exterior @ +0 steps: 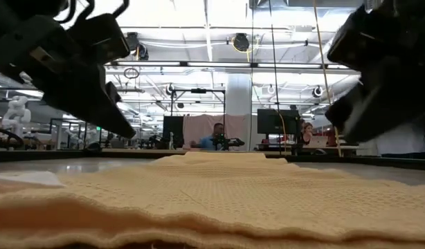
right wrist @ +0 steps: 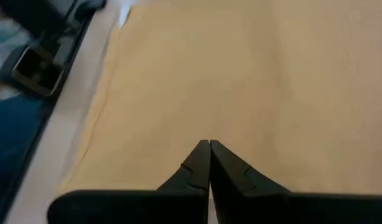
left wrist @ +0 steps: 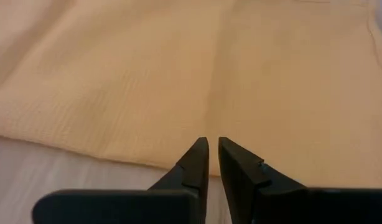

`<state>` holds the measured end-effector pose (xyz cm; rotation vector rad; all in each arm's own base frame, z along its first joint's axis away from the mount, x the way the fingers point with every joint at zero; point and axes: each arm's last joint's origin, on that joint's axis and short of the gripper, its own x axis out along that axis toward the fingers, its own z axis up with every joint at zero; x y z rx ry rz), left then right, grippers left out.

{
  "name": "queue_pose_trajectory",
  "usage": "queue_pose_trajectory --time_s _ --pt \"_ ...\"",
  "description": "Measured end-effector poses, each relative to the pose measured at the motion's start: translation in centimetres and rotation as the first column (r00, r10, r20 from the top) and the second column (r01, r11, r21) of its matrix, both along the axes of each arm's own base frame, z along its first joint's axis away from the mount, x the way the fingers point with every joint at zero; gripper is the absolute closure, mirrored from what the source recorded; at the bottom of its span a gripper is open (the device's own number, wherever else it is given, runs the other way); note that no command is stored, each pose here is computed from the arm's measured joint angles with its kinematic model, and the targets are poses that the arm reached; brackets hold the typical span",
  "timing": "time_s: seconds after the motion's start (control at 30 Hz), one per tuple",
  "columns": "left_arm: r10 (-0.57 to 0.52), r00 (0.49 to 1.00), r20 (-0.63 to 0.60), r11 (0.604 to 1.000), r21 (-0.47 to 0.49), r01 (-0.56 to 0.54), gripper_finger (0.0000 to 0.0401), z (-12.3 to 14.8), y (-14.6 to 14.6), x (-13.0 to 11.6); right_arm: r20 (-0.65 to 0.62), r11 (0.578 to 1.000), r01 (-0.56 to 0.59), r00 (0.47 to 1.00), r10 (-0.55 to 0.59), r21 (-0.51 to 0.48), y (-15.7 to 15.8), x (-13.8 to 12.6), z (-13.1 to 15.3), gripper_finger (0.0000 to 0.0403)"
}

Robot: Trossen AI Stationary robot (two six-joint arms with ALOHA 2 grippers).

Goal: Roll towel
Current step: Fold the yellow towel

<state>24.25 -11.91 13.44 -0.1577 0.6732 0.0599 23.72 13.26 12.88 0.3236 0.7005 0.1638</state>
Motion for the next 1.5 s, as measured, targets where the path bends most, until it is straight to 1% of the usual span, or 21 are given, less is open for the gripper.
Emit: queue_pose_trajectory --time_s 0.03,0.1,0.17,0.27,0.33,0.43,0.5,0.53,0.57,0.67,0.77,0.87,0.93,1.0,1.13,1.23,1.37,1.5 --pt "0.002 1.000 0.013 1.000 0.003 -0.002 0.0357 0.0 -0.2 -0.1 0.021 1.000 0.015 1.000 -0.015 -0.020 0.2 0.0 0.1 0.0403" --pt "0.027 0.998 0.048 0.999 -0.019 -0.026 0.0357 0.1 -0.7 0.1 0.050 0.998 0.042 0.998 -0.040 -0.050 0.5 -0.2 0.1 0.0403" --pt "0.038 0.998 0.043 0.999 -0.032 -0.037 0.0357 -0.1 -0.8 0.0 0.054 0.995 0.065 0.997 -0.061 -0.073 0.8 -0.3 -0.2 0.0403" --pt "0.049 0.997 0.066 0.997 -0.065 -0.045 0.0357 -0.1 -1.1 0.2 0.056 0.994 0.072 0.996 -0.068 -0.081 1.4 -0.6 -0.5 0.0403" --pt "0.048 0.997 0.060 0.997 -0.059 -0.044 0.0357 -0.3 -1.1 0.2 0.076 0.993 0.085 0.994 -0.078 -0.085 1.8 -0.6 -0.8 0.0403" --pt "0.053 0.995 0.087 0.996 -0.075 -0.046 0.0357 -0.7 -1.3 0.6 0.116 0.988 0.115 0.988 -0.102 -0.108 2.3 -0.4 -1.6 0.0403" --pt "0.048 0.991 0.126 0.997 -0.070 -0.040 0.0357 -0.8 -1.5 0.9 0.140 0.986 0.125 0.984 -0.108 -0.114 2.6 -0.2 -2.2 0.0403" --pt "0.044 0.984 0.170 0.996 -0.083 -0.031 0.0357 -0.8 -1.7 1.3 0.146 0.986 0.124 0.983 -0.107 -0.108 2.7 -0.1 -2.6 0.0403" --pt "0.030 0.979 0.202 0.997 -0.077 -0.015 0.0357 -0.8 -1.9 1.6 0.152 0.987 0.124 0.983 -0.108 -0.103 2.8 0.1 -3.0 0.0403" --pt "-0.031 0.966 0.257 0.999 -0.016 0.036 0.0357 -1.3 -2.4 2.1 0.167 0.989 0.122 0.980 -0.106 -0.089 3.1 0.4 -4.0 0.0403" --pt "-0.057 0.964 0.259 0.998 0.035 0.050 0.0357 -2.1 -2.5 2.5 0.172 0.989 0.126 0.979 -0.111 -0.081 3.1 0.5 -4.7 0.0403" --pt "-0.052 0.960 0.274 0.998 0.036 0.043 0.0357 -2.6 -2.6 3.1 0.152 0.988 0.130 0.982 -0.116 -0.086 3.1 0.5 -5.1 0.0403" --pt "-0.044 0.960 0.275 0.999 0.021 0.040 0.0357 -3.2 -2.7 3.2 0.123 0.985 0.148 0.983 -0.137 -0.086 3.0 0.3 -5.4 0.0403" --pt "-0.030 0.967 0.253 1.000 0.004 0.030 0.0357 -3.9 -2.8 3.3 0.108 0.983 0.162 0.982 -0.153 -0.085 2.9 0.3 -5.4 0.0403" --pt "0.006 0.981 0.194 1.000 0.002 -0.006 0.0357 -5.8 -2.5 3.2 0.093 0.980 0.176 0.981 -0.168 -0.095 2.6 0.3 -5.6 0.0403" --pt "0.026 0.982 0.188 1.000 -0.001 -0.026 0.0357 -6.4 -2.2 3.4 0.096 0.980 0.170 0.982 -0.161 -0.102 2.6 0.3 -5.5 0.0403" --pt "0.036 0.980 0.193 0.999 -0.012 -0.034 0.0357 -6.1 -2.1 3.4 0.096 0.985 0.135 0.988 -0.125 -0.105 2.8 0.0 -4.6 0.0403" --pt "0.007 0.967 0.256 1.000 -0.006 -0.005 0.0357 -4.4 -2.6 3.5 0.117 0.991 0.102 0.989 -0.091 -0.090 3.4 -0.7 -2.8 0.0403"
